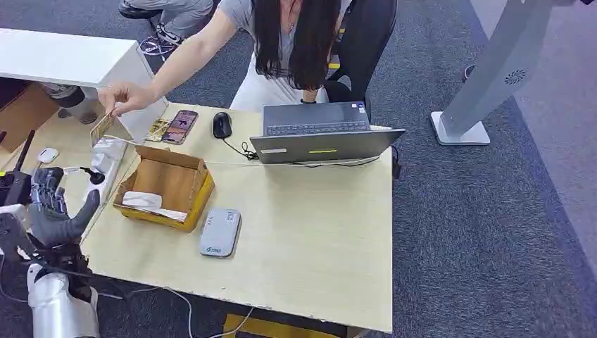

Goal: Pass the card to the sensor for recognition and then transmit it.

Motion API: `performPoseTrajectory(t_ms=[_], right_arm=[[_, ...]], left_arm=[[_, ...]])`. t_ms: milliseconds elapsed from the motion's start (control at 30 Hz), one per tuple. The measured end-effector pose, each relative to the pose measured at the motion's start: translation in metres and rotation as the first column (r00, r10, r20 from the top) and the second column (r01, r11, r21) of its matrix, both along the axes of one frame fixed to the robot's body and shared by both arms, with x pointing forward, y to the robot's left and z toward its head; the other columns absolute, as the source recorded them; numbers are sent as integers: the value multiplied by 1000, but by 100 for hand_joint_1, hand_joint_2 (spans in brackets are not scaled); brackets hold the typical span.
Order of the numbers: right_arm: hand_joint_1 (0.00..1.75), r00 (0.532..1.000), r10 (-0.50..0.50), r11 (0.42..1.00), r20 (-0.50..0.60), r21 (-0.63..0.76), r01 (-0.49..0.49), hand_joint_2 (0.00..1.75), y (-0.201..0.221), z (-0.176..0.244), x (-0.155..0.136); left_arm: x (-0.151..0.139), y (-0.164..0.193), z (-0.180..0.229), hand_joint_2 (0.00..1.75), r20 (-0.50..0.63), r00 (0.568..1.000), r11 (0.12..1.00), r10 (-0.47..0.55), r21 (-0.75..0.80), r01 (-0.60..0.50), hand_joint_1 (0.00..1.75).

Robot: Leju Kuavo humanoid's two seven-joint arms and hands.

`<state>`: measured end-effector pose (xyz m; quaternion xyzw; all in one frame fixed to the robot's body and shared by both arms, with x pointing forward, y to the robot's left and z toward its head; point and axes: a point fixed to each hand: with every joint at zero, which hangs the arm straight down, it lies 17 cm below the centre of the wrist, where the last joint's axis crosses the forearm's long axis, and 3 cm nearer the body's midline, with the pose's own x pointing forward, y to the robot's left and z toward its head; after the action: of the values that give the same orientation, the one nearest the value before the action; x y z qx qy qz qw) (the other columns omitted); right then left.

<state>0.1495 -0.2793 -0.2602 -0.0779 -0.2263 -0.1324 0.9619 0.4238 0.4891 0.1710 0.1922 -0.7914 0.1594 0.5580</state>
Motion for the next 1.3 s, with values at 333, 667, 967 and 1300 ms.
performPoseTrajectory(t_ms=[333, 667, 967, 1300], right_arm=[[0, 999, 31, 999, -9, 9, -31, 0, 8, 0, 4], [0, 998, 65, 998, -12, 15, -64, 0, 14, 1, 9], [0, 995, 99, 995, -14, 22, -99, 0, 21, 2, 13], [0, 991, 134, 991, -18, 29, -134, 0, 29, 3, 18]], left_arm=[[70, -42, 16, 175, -153, 988, 969, -17, 240, 54, 0], [117, -71, 44, 175, -225, 973, 863, 54, 500, 67, 0], [147, -87, 79, 175, -200, 966, 692, 163, 721, 33, 0], [172, -105, 132, 175, -63, 959, 406, 276, 912, -56, 0]])
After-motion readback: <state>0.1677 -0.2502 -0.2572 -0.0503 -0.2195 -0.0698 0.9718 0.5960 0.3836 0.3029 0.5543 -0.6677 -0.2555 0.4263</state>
